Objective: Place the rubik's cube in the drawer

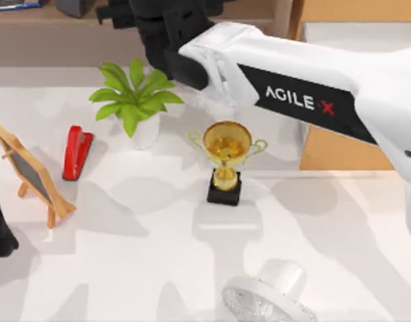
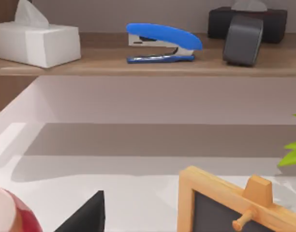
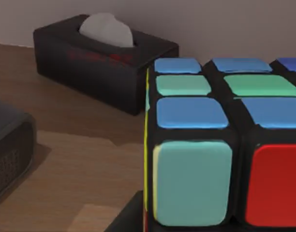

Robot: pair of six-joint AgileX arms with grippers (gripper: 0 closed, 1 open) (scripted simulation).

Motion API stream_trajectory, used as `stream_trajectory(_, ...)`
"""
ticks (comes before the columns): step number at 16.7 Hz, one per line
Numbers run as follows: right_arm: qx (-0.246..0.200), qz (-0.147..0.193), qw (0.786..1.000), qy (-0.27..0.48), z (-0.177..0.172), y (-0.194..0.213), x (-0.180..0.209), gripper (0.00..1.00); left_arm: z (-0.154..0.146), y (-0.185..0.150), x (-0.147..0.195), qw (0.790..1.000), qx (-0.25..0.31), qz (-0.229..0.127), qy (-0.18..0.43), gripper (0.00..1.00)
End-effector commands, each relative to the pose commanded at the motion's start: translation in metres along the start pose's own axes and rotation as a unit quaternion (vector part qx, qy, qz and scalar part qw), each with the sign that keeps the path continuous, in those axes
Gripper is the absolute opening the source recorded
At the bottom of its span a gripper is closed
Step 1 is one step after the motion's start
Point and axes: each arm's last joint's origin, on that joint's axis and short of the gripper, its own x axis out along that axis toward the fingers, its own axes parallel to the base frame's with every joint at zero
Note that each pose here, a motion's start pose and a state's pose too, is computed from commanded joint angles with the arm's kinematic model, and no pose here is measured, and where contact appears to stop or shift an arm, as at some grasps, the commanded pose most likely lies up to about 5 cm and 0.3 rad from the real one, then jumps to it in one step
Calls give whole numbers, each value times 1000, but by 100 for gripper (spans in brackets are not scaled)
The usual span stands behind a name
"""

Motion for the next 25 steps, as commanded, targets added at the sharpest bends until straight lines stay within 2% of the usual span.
stream_trajectory(5, -53, 41, 989, 133, 27, -32, -27, 0, 0, 0, 0, 1000, 0, 0, 0, 100)
stream_trajectory(11, -78, 56, 945, 313, 50, -101, -48, 0, 0, 0, 0, 1000, 0, 0, 0, 100)
stream_trajectory(14, -59, 41, 918, 389, 57, -150, -44, 0, 0, 0, 0, 1000, 0, 0, 0, 100)
stream_trajectory(18, -8, 4, 882, 472, 49, -225, -18, 0, 0, 0, 0, 1000, 0, 0, 0, 100)
stream_trajectory(22, 41, -17, 830, 556, 5, -282, 18, 0, 0, 0, 0, 1000, 0, 0, 0, 100)
stream_trajectory(25, 66, -15, 790, 609, -36, -303, 39, 0, 0, 0, 0, 1000, 0, 0, 0, 100)
